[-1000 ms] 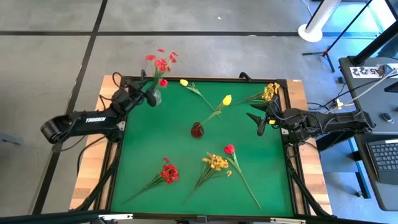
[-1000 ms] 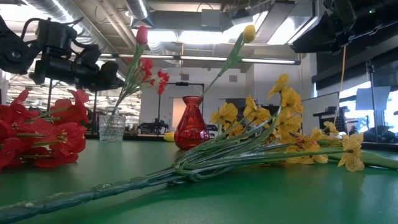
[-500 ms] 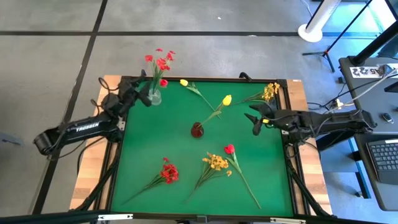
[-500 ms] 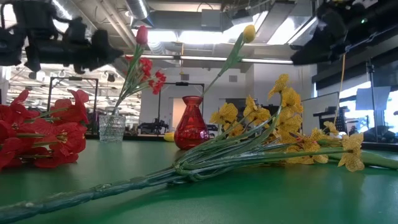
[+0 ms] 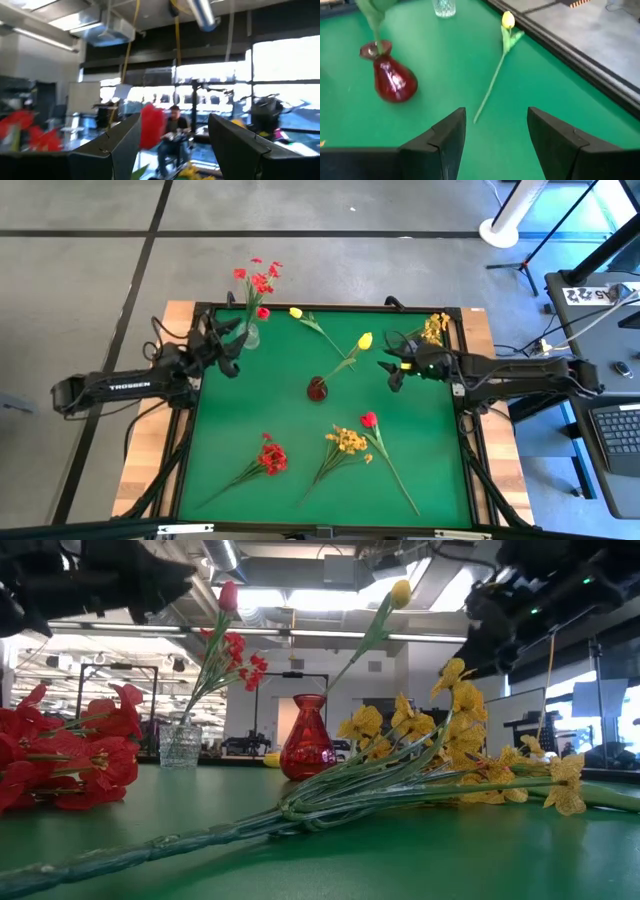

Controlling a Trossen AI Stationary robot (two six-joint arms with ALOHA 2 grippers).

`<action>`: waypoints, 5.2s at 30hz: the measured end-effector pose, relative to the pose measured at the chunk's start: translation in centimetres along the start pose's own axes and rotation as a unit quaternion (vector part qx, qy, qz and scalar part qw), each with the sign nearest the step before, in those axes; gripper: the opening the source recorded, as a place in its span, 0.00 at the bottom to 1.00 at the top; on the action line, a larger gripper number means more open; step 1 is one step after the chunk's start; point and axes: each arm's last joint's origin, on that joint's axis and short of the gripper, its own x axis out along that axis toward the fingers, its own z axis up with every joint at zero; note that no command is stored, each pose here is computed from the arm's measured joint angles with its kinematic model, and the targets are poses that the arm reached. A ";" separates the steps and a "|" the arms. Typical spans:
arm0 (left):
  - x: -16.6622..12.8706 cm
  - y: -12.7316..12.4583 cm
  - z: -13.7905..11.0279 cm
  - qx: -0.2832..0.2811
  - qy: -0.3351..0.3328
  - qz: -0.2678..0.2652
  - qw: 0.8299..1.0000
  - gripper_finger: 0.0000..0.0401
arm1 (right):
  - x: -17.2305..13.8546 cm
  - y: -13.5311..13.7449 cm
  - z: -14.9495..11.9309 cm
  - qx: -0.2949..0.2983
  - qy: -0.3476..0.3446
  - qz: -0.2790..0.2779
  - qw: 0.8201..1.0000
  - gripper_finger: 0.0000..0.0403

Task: Sort flowers into vase by color
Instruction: Put the yellow tulip into the red flower vase

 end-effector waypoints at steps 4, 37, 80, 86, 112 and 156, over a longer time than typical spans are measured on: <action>0.4 -1.1 0.8 -0.016 0.000 -0.033 0.999 0.56 | 1.8 -0.3 0.3 0.013 -0.016 -0.007 1.000 0.52; 0.6 -2.7 0.8 -0.056 0.059 -0.044 0.996 0.56 | 19.0 -5.6 1.3 0.095 0.045 0.035 0.994 0.52; 0.4 -3.0 0.3 -0.076 0.087 -0.040 0.993 0.56 | 16.4 -4.6 5.5 0.051 0.147 0.007 0.988 0.01; 0.4 -3.0 0.3 -0.080 0.087 -0.041 0.992 0.56 | 12.2 -5.3 8.6 0.036 0.102 -0.045 0.993 0.01; 2.9 -5.9 1.7 -0.110 0.136 -0.098 0.980 0.56 | -6.7 0.3 14.7 -0.006 -0.231 0.123 0.965 0.00; 17.1 -14.1 3.2 -0.133 0.094 -0.097 0.982 0.56 | -1.5 8.2 7.8 0.022 -0.225 0.245 0.943 0.00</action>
